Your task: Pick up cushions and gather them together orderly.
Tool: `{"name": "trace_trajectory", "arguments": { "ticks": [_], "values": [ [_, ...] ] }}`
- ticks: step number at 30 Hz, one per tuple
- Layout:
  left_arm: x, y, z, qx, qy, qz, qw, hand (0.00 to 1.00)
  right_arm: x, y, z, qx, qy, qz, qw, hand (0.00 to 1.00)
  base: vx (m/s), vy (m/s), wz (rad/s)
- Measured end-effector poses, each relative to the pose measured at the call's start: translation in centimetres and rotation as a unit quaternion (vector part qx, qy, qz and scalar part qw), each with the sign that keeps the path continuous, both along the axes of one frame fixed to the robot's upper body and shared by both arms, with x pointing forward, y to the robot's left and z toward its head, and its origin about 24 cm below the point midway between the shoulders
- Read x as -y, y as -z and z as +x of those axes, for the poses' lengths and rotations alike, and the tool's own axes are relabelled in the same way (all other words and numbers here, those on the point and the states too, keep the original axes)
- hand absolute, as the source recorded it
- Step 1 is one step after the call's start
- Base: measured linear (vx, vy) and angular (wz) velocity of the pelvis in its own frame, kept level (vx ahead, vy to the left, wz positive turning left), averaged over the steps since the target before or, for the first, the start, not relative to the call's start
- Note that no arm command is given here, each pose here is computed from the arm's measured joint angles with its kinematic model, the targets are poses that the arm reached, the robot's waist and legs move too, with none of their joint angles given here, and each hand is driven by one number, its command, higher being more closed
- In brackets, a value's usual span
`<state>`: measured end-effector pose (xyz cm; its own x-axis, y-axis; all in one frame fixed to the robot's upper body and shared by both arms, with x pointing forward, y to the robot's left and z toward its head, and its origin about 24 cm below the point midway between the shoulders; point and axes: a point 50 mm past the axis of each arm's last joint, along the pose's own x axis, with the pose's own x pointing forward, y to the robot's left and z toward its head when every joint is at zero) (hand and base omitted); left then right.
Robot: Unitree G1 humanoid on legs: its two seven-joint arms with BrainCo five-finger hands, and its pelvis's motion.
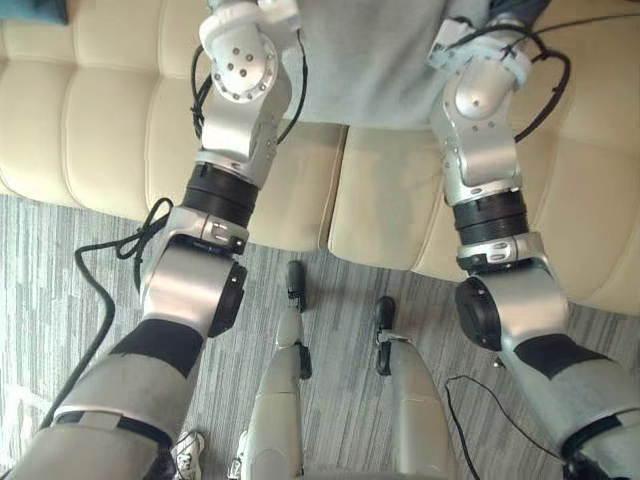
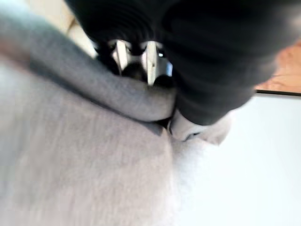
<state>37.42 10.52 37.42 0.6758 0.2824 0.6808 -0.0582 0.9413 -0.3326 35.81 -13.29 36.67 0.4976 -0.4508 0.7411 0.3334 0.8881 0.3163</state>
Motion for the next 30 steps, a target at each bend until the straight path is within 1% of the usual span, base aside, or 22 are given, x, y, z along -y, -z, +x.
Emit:
{"name": "trace_trajectory", "arguments": {
  "ticks": [4, 6, 8, 11, 13, 17, 19, 20, 22, 23, 25, 28, 30],
  "values": [
    [0.0, 0.0, 0.1, -0.002, 0.025, -0.002, 1.000, 0.00, 0.6, 0.0, 0.1, -0.007, -0.009, 0.023, 1.000, 0.00, 0.10, -0.073, 0.03],
    [1.0, 0.2, 0.1, -0.002, 0.052, 0.008, 0.999, 0.00, 0.7, 0.2, 0.3, -0.014, -0.015, 0.035, 0.999, 0.00, 0.12, -0.067, 0.04],
    [1.3, 0.3, 0.2, -0.003, 0.071, 0.005, 0.997, 0.00, 0.8, 0.1, 0.2, -0.013, -0.023, 0.043, 0.999, 0.00, 0.11, -0.063, 0.07],
    [0.8, 0.2, 0.2, -0.001, 0.072, 0.010, 0.997, 0.00, 1.5, 0.1, 0.3, -0.011, -0.032, 0.061, 0.998, 0.00, 0.11, -0.066, 0.03],
    [-0.4, 0.2, 0.4, -0.001, 0.066, 0.009, 0.998, 0.00, 2.4, 0.1, 0.3, -0.006, -0.048, 0.082, 0.995, 0.00, 0.09, -0.078, -0.04],
    [-4.6, 1.0, 0.8, -0.009, 0.034, -0.018, 0.999, 0.00, 5.0, 0.3, -0.7, 0.027, -0.051, 0.087, 0.995, 0.00, 0.08, -0.063, 0.01],
    [-8.4, 3.6, 1.1, -0.037, 0.003, -0.055, 0.998, 0.00, 7.1, 2.0, -0.6, 0.013, -0.048, 0.097, 0.994, 0.00, 0.06, -0.054, -0.04],
    [-9.1, 4.3, 1.2, -0.044, -0.003, -0.066, 0.997, 0.00, 7.7, 2.5, -0.5, 0.006, -0.047, 0.099, 0.994, 0.00, 0.08, -0.070, 0.00],
    [-12.3, 8.7, 1.0, -0.084, -0.028, -0.102, 0.991, 0.00, 10.4, 6.0, -0.3, -0.038, -0.045, 0.102, 0.993, 0.00, 0.06, -0.060, 0.01],
    [-12.7, 9.5, 0.8, -0.090, -0.030, -0.104, 0.990, 0.00, 10.8, 6.7, -0.3, -0.047, -0.047, 0.101, 0.993, 0.00, 0.05, -0.049, -0.01],
    [-14.5, 14.1, -0.7, -0.117, -0.046, -0.102, 0.987, 0.00, 11.9, 9.9, -1.4, -0.077, -0.055, 0.069, 0.993, 0.00, 0.05, -0.049, -0.12],
    [-15.2, 18.7, -2.6, -0.154, -0.052, -0.087, 0.983, 0.00, 11.6, 13.4, -2.9, -0.112, -0.076, 0.019, 0.991, 0.00, 0.01, -0.030, -0.15],
    [-14.0, 24.6, -4.7, -0.220, -0.038, -0.085, 0.971, 0.00, 11.7, 19.0, -4.6, -0.190, -0.094, -0.008, 0.977, 0.00, -0.01, -0.007, 0.09]
  ]
}}
